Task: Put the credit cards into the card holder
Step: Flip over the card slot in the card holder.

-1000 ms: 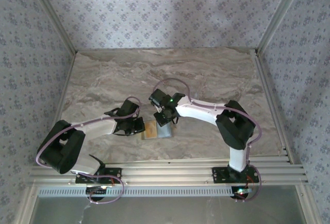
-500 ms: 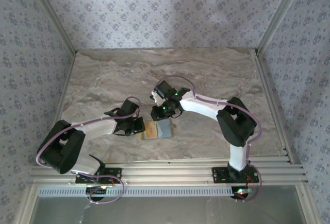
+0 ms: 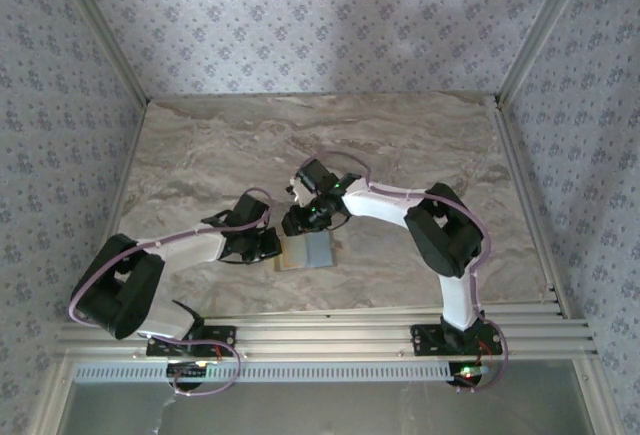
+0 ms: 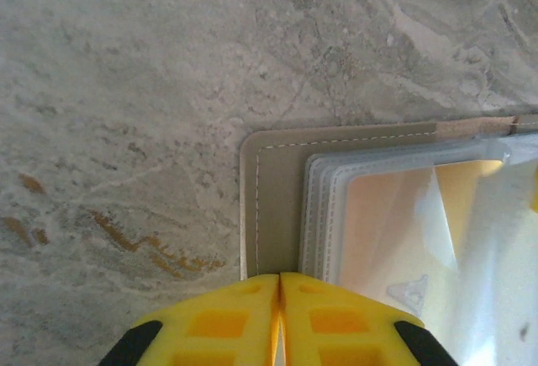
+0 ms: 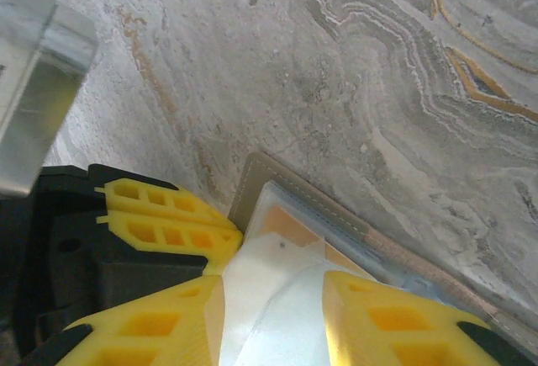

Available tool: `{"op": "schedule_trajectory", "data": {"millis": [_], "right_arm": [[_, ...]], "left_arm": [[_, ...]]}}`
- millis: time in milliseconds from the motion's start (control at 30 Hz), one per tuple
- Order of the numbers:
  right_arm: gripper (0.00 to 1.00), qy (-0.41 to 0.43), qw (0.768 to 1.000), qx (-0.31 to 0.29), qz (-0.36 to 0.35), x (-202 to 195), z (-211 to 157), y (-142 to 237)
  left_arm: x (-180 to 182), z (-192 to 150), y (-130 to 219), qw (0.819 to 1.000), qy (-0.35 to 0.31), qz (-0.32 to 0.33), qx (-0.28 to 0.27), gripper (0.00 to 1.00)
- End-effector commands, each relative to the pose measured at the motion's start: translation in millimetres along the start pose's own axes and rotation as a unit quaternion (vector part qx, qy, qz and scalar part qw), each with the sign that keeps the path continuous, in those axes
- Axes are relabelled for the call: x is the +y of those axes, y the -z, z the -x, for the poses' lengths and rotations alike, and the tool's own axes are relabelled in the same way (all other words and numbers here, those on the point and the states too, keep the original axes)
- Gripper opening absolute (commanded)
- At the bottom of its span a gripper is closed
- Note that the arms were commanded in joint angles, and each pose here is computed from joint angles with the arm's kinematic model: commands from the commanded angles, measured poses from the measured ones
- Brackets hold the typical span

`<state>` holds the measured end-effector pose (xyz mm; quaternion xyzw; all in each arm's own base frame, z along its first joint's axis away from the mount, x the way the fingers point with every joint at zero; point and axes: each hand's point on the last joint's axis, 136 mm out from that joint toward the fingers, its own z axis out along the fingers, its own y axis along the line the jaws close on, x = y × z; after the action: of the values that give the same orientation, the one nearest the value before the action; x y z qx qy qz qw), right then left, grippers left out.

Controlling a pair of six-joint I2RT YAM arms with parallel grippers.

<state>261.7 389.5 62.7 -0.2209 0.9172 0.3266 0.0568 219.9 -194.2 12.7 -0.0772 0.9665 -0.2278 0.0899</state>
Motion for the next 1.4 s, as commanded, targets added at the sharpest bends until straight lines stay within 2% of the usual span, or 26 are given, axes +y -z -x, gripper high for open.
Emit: {"op": "schedule_trajectory", "data": {"millis": [0,367,700,933,1100,1367], "right_arm": [[0.42,-0.003,1.000,0.003,0.007,2.2,1.1,-3.2],[0.47,0.017,0.998,0.009,-0.063,-13.3,-11.0,1.7],[0.54,0.015,0.999,0.001,-0.047,-10.1,-12.2,7.8],[0.55,0.012,0.999,0.001,-0.047,-12.1,-13.5,8.2],[0.56,0.004,0.999,-0.013,-0.044,-13.5,-11.5,16.9],[0.58,0.000,0.988,-0.081,-0.135,-42.0,-5.6,59.5]], "left_arm": [[24.5,-23.4,-11.4,0.999,0.013,0.029,0.038,0.14],[31.8,-17.7,5.8,0.999,0.024,0.030,0.023,0.22],[34.8,-13.3,17.8,0.999,0.027,0.036,0.009,0.30],[33.8,-11.6,24.3,0.999,0.027,0.036,0.001,0.37],[28.6,-7.4,33.6,0.999,0.018,0.032,-0.010,0.42],[8.0,2.0,43.5,0.999,-0.020,0.030,-0.023,0.48]]}}
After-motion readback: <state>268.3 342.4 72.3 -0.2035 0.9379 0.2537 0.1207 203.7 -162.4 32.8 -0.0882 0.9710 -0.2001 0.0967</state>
